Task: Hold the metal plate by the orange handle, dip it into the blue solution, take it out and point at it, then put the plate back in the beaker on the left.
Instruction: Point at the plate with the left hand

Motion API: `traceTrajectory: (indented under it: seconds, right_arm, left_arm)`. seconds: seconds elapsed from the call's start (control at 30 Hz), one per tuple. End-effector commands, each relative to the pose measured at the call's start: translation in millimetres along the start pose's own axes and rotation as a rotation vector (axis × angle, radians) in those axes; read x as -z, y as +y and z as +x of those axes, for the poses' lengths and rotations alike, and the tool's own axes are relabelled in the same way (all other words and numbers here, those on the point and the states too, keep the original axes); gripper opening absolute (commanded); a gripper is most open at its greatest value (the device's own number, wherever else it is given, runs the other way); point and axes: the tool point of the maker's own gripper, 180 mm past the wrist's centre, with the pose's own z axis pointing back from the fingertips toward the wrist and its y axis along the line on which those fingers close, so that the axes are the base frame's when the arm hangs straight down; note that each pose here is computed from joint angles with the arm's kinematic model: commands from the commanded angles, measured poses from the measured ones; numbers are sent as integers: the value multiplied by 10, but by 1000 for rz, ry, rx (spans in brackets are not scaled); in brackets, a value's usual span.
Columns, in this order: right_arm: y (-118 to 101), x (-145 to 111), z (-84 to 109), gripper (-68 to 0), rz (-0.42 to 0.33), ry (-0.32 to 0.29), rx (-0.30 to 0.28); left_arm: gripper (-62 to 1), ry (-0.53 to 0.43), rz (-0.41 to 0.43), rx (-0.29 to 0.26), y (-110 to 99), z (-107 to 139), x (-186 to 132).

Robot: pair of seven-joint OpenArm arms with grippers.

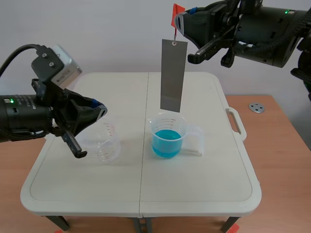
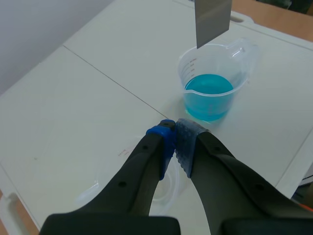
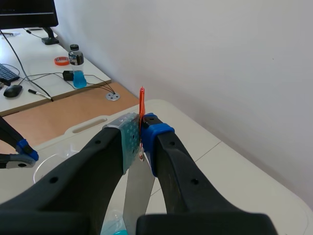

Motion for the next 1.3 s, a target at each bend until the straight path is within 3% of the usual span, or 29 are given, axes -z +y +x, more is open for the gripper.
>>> traceTrajectory:
  seconds: [0.0,0.57,1.27]
  right_arm:
    - [-5,-4,172,-660,8,-48,-26]
    - [-5,-4,172,-660,8,-48,-26]
    - [-5,-4,172,-660,8,-48,-26]
  left_arm:
    - [-582,-33,-2,4,-10,102,63]
    - [-582,-24,-24,59,-158,156,700]
    - [-582,-24,-19,86,-213,182,765]
